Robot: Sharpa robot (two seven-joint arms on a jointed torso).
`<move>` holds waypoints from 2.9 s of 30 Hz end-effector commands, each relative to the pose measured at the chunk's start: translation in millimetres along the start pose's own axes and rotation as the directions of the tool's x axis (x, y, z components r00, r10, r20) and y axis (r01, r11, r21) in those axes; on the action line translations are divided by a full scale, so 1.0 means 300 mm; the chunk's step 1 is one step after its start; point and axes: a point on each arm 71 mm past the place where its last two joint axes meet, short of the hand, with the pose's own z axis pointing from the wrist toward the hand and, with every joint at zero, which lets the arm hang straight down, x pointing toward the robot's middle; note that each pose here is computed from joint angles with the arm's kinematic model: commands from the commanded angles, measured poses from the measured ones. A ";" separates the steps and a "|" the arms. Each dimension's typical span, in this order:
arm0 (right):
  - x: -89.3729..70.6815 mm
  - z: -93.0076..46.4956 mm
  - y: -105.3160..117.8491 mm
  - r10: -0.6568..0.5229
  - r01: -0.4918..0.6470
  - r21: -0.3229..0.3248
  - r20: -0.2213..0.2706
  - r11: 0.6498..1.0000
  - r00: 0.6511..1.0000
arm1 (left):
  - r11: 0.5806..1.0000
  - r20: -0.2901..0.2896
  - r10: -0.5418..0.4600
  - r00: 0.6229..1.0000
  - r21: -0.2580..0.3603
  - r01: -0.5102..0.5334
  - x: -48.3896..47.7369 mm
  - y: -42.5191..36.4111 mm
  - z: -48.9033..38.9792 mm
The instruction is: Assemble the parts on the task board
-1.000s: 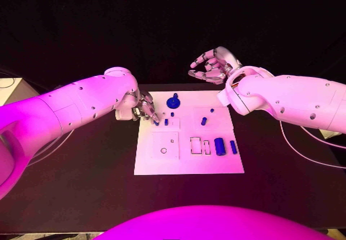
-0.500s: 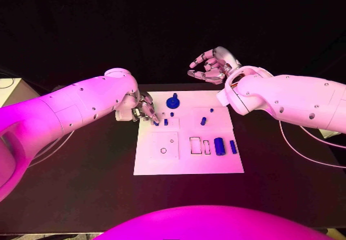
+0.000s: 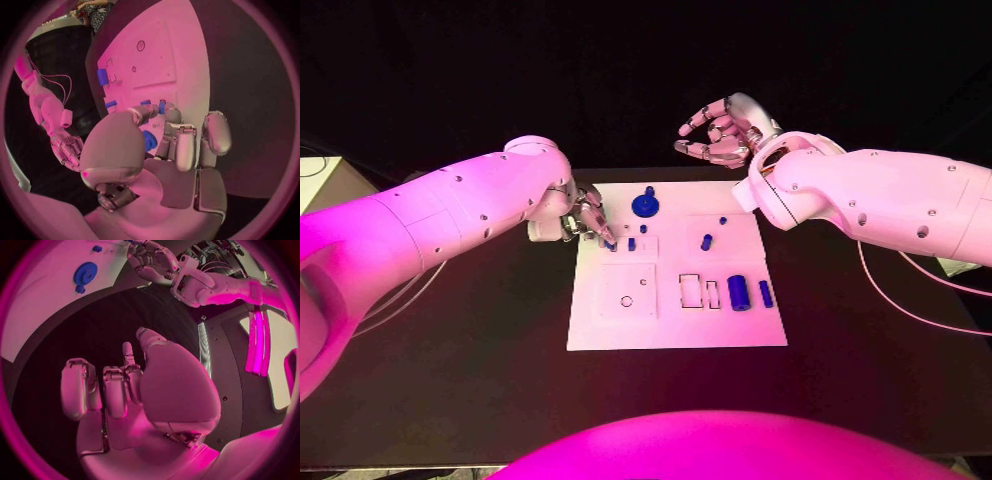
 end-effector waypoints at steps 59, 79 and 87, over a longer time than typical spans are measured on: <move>0.011 0.002 0.007 -0.005 0.005 -0.011 -0.025 1.000 1.000 | 0.999 -0.027 0.034 0.999 -0.010 -0.034 0.016 -0.007 0.014; 0.011 0.001 0.007 -0.005 0.004 -0.011 -0.025 1.000 1.000 | 0.999 -0.048 0.051 0.998 0.002 -0.051 0.027 -0.028 0.016; 0.012 0.001 0.008 -0.004 0.004 -0.011 -0.026 1.000 1.000 | 0.998 -0.076 0.067 0.995 0.005 -0.066 0.037 -0.040 0.019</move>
